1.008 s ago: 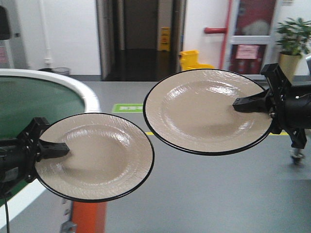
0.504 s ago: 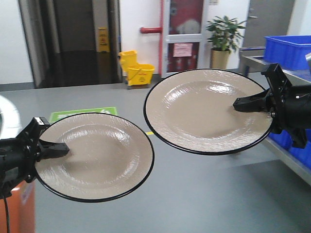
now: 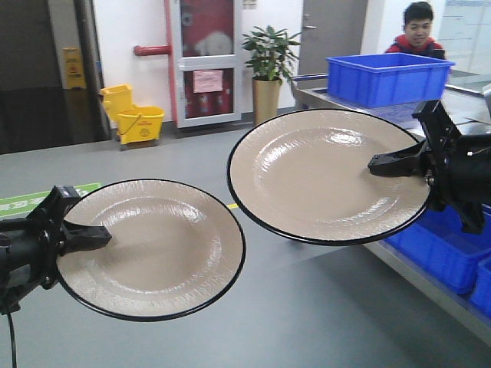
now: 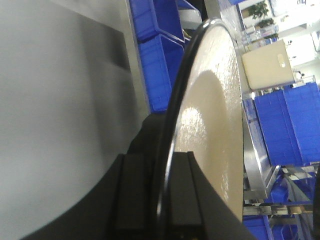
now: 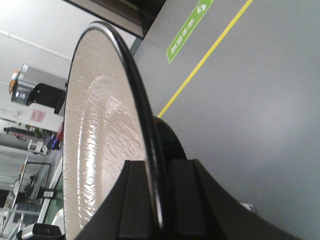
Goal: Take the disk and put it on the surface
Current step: 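Drive the base to the steel counter holding both plates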
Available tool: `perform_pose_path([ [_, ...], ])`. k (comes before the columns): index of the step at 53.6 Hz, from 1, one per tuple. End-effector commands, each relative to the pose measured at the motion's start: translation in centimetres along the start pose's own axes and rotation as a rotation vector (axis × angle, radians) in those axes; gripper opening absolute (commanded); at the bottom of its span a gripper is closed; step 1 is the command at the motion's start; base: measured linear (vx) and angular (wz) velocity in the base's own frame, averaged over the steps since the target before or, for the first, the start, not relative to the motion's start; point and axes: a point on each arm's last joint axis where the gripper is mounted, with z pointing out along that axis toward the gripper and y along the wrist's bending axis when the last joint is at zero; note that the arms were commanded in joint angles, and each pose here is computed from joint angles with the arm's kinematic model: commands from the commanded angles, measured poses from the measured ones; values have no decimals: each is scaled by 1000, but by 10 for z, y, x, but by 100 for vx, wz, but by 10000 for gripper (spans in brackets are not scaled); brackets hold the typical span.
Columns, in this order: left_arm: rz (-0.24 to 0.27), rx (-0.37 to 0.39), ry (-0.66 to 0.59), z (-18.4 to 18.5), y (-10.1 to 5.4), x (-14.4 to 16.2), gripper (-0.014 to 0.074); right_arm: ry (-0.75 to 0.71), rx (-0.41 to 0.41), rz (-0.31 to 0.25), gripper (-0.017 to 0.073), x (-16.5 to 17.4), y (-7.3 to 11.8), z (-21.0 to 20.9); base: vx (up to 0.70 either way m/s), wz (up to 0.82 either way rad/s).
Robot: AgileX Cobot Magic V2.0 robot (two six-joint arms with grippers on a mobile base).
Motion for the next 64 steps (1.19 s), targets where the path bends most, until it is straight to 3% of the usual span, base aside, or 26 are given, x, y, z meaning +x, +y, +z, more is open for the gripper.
perform_pose_path([
  [1,-49,96,-60,-14,-24,-6,-1,-96,-120,21,-8,-7,30,-18,19,-30],
  [27,-49,96,-60,-14,-24,-6,-1,-96,-120,21,-8,-7,30,-18,22,-10],
  [64,-49,96,-60,-14,-24,-6,-1,-95,-120,21,-8,-7,30,-18,32,19],
])
